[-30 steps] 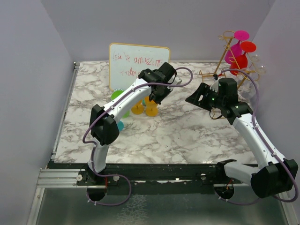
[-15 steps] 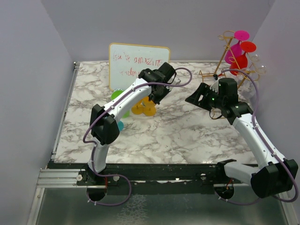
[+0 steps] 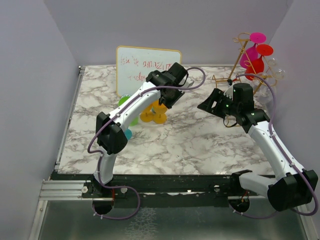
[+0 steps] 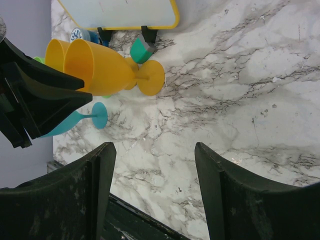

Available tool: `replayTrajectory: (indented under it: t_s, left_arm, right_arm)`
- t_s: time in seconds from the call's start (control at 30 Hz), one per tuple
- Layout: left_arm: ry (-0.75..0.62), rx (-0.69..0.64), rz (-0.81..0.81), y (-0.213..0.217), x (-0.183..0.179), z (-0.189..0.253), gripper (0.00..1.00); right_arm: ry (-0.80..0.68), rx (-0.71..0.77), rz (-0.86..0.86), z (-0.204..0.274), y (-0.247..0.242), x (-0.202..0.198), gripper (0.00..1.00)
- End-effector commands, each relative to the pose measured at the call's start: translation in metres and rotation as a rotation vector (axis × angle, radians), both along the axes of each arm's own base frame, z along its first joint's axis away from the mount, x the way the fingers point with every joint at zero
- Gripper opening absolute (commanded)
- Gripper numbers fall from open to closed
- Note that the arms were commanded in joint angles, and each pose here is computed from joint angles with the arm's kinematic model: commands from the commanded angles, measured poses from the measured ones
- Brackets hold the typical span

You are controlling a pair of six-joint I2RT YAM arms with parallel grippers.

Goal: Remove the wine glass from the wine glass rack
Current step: Adjust the wine glass at the center of the board.

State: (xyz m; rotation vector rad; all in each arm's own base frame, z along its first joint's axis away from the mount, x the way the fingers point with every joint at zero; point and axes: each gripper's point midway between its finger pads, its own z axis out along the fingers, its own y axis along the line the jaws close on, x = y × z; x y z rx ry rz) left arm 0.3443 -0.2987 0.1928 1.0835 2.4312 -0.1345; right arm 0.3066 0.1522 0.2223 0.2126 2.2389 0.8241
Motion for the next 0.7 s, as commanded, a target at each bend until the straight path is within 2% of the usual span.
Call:
replayTrajectory:
  t_s: [0.0, 0.3, 0.67]
  left_arm:
    - [0.020, 0.002, 0.010, 0.007, -0.004, -0.001, 0.28]
    - [0.053, 0.033, 0.015, 0.009, -0.004, -0.019, 0.16]
    - [0.045, 0.011, -0.004, 0.005, -0.003, -0.011, 0.04]
  right_arm:
    - [0.001, 0.017, 0.023, 0.006, 0.005, -0.002, 0.70]
    - [-0.018, 0.011, 0.019, 0.015, 0.004, -0.002, 0.70]
    - [-0.025, 0.018, 0.016, 0.017, 0.004, -0.003, 0.70]
